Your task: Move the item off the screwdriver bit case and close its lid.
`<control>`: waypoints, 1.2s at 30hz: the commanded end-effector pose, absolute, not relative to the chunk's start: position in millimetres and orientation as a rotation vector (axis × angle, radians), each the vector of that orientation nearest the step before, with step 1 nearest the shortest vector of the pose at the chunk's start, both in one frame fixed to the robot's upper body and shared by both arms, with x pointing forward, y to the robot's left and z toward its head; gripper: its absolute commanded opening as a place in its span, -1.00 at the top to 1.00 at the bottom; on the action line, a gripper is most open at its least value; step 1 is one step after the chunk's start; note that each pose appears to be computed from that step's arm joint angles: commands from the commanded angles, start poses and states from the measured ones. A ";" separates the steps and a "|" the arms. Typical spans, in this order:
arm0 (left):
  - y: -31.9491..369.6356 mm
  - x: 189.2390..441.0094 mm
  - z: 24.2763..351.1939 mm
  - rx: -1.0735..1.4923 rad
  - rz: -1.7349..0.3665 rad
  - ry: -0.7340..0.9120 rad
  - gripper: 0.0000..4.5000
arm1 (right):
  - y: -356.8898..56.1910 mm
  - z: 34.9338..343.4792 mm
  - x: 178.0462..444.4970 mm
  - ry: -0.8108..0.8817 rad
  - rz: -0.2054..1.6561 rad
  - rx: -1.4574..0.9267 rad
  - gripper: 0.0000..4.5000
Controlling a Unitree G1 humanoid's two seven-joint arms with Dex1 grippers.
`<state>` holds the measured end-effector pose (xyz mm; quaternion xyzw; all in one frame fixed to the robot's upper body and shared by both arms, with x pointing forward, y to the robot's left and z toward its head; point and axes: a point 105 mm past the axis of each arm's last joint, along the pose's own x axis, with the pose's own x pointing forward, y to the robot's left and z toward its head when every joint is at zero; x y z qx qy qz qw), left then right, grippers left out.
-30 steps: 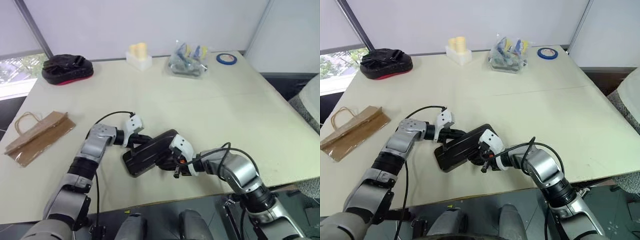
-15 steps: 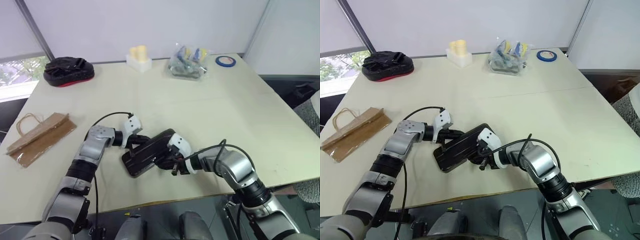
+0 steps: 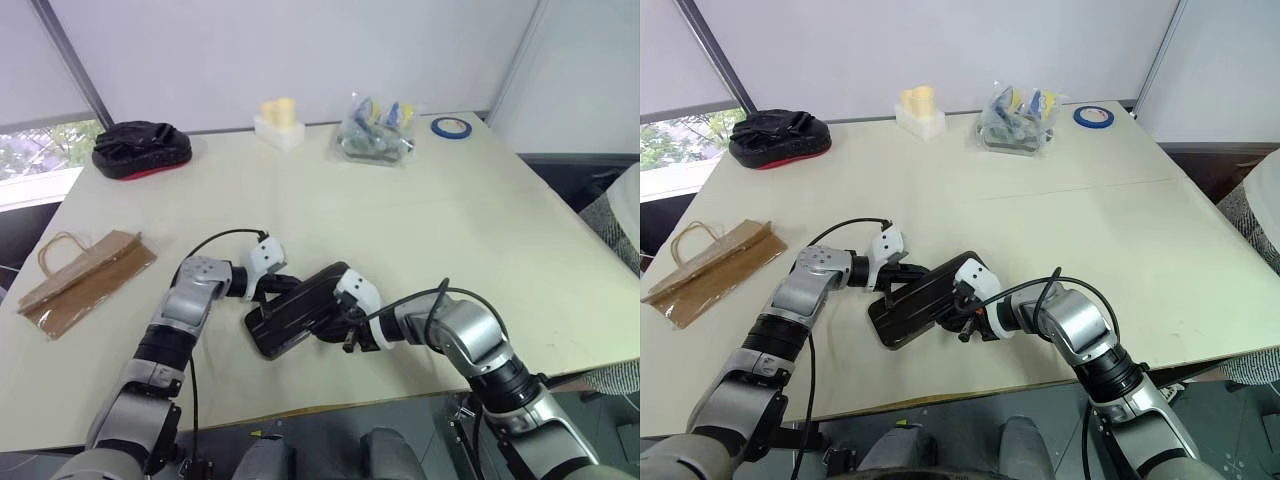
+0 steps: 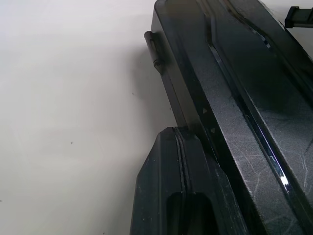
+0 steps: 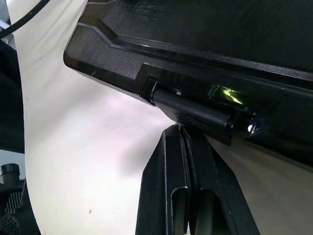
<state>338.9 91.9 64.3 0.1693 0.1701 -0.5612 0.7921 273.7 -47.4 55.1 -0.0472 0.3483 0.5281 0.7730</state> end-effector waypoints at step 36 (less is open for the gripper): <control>80.4 400.6 177.4 0.160 -0.950 -0.063 1.00 | -99.4 164.5 288.9 0.370 0.963 -0.373 0.97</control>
